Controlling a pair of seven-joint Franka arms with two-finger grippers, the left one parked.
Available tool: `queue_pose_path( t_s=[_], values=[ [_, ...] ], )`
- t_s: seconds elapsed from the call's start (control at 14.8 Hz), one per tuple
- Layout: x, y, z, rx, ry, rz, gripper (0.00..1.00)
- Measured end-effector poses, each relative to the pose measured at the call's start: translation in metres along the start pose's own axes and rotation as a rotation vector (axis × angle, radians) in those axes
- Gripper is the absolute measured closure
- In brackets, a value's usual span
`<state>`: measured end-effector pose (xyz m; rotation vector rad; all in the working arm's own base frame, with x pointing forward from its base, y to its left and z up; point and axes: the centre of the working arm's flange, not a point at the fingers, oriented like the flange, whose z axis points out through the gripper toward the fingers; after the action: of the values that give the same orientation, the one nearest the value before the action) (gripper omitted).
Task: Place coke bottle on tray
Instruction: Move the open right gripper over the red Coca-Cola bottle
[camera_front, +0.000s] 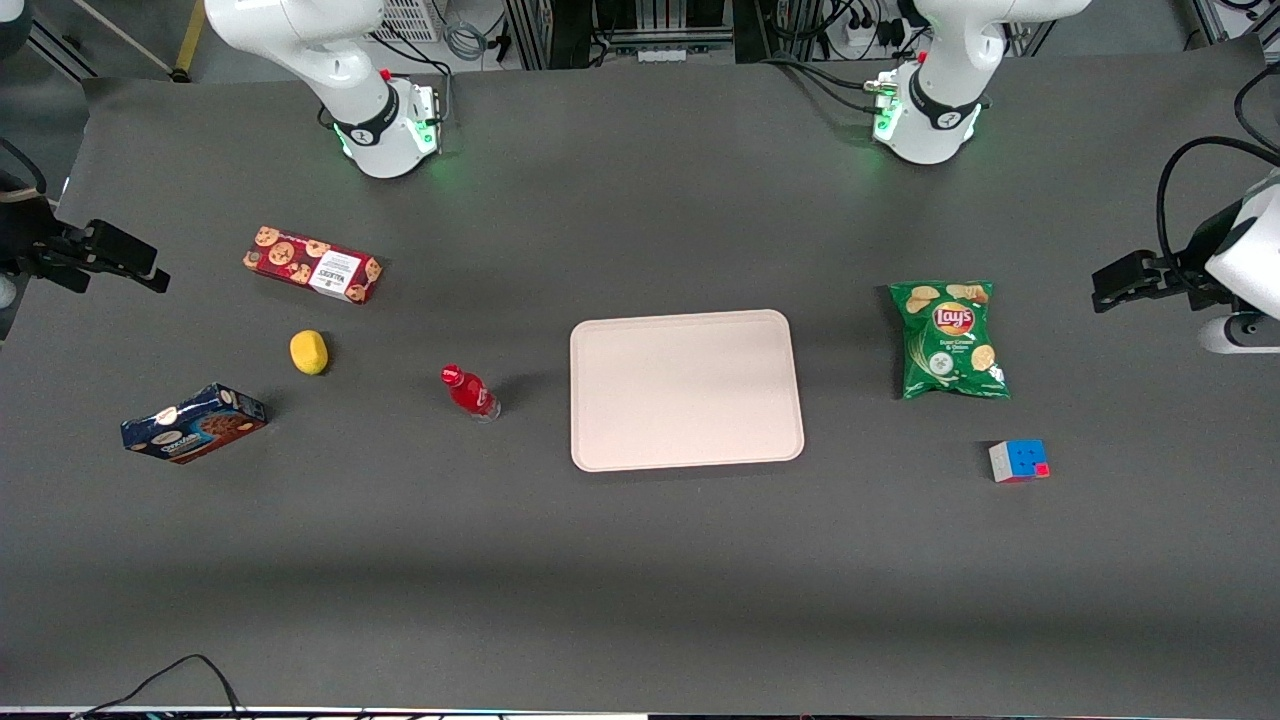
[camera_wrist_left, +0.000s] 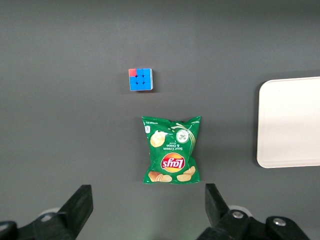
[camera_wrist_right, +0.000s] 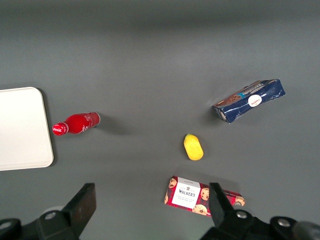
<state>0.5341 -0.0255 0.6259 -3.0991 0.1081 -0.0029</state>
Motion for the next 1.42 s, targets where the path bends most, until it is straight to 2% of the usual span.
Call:
queue_pose_path(
  t_s=[0.61, 0.81, 1.02, 1.15, 1.42],
  values=[
    [0.000, -0.011, 0.000, -0.013, 0.000, -0.022, 0.00],
    [0.001, -0.052, -0.005, -0.039, 0.015, -0.096, 0.00],
    [0.006, -0.109, -0.001, -0.043, 0.018, -0.138, 0.00],
    [0.010, -0.155, 0.015, -0.042, 0.000, -0.121, 0.00],
    [0.020, -0.225, 0.074, -0.039, -0.070, -0.102, 0.00]
  ],
)
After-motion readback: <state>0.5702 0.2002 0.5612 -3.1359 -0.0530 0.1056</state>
